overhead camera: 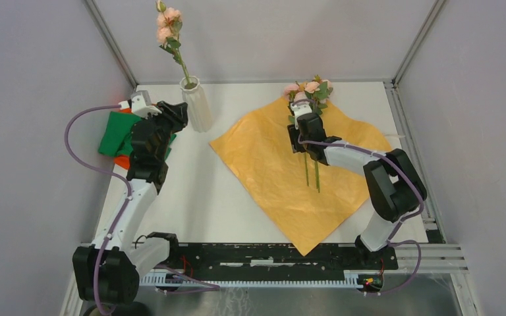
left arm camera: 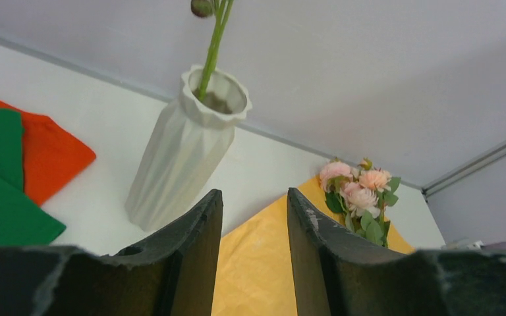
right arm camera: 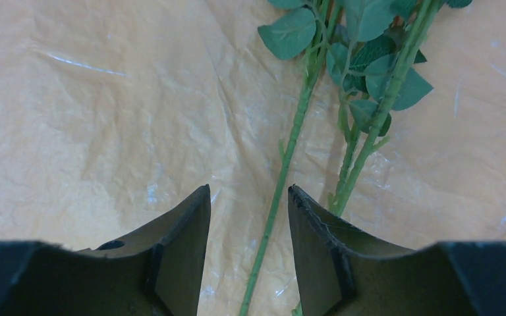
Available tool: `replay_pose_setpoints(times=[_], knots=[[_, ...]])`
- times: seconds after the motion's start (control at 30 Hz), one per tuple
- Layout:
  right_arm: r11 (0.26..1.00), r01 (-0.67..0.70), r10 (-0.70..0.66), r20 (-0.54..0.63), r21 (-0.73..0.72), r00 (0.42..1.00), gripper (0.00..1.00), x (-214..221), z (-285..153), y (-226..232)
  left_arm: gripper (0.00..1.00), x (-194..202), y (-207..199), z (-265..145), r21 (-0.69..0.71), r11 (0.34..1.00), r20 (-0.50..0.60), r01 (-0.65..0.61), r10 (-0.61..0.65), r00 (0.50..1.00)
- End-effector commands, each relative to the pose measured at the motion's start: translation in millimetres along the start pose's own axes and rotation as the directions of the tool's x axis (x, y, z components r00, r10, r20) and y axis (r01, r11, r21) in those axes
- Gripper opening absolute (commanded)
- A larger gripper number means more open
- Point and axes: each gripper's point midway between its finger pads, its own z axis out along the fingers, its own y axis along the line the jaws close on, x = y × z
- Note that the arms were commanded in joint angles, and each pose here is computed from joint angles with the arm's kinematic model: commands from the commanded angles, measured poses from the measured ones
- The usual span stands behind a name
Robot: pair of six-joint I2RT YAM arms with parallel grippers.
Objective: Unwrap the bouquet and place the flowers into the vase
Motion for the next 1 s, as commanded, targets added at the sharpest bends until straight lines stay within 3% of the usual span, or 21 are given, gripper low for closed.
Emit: replay_pose_setpoints(times=[0.0, 0.17, 0.27, 0.37, 0.53, 0.7, 0.97], knots=[[1.0, -0.032, 0.032, -0.016, 0.0, 0.999, 0.53, 8, 13, -4, 0.47, 11, -14, -14, 0.025, 0.999, -0.041, 0.033, -0.032, 0.999], [0.999, -0.039, 0.039, -0.049, 0.008, 0.998, 0.53, 22, 27, -8, 0.48, 28, -37, -30, 0.067, 0.998, -0.081, 0.019, -0.013, 0.997], [0.999, -0.036, 0.036, -0.075, 0.006, 0.997, 0.47, 32, 34, -7, 0.49, 40, -49, -33, 0.08, 0.997, -0.105, -0.011, 0.02, 0.994], [0.999, -0.036, 0.037, -0.096, 0.008, 0.995, 0.34, 40, 38, -7, 0.49, 49, -54, -31, 0.084, 0.996, -0.126, -0.017, 0.028, 0.992], [0.999, -0.044, 0.043, -0.106, -0.009, 0.993, 0.01, 46, 39, -4, 0.49, 58, -58, -30, 0.095, 0.995, -0.145, -0.033, 0.047, 0.988], [0.998, -0.053, 0.05, -0.081, -0.04, 0.995, 0.0, 36, 32, 0, 0.49, 65, -61, -28, 0.111, 0.993, -0.166, -0.046, 0.064, 0.984], [0.991, -0.074, 0.084, 0.093, -0.111, 0.992, 0.0, -20, -17, 4, 0.49, 95, -81, -22, 0.179, 0.984, -0.238, 0.002, 0.041, 0.97]])
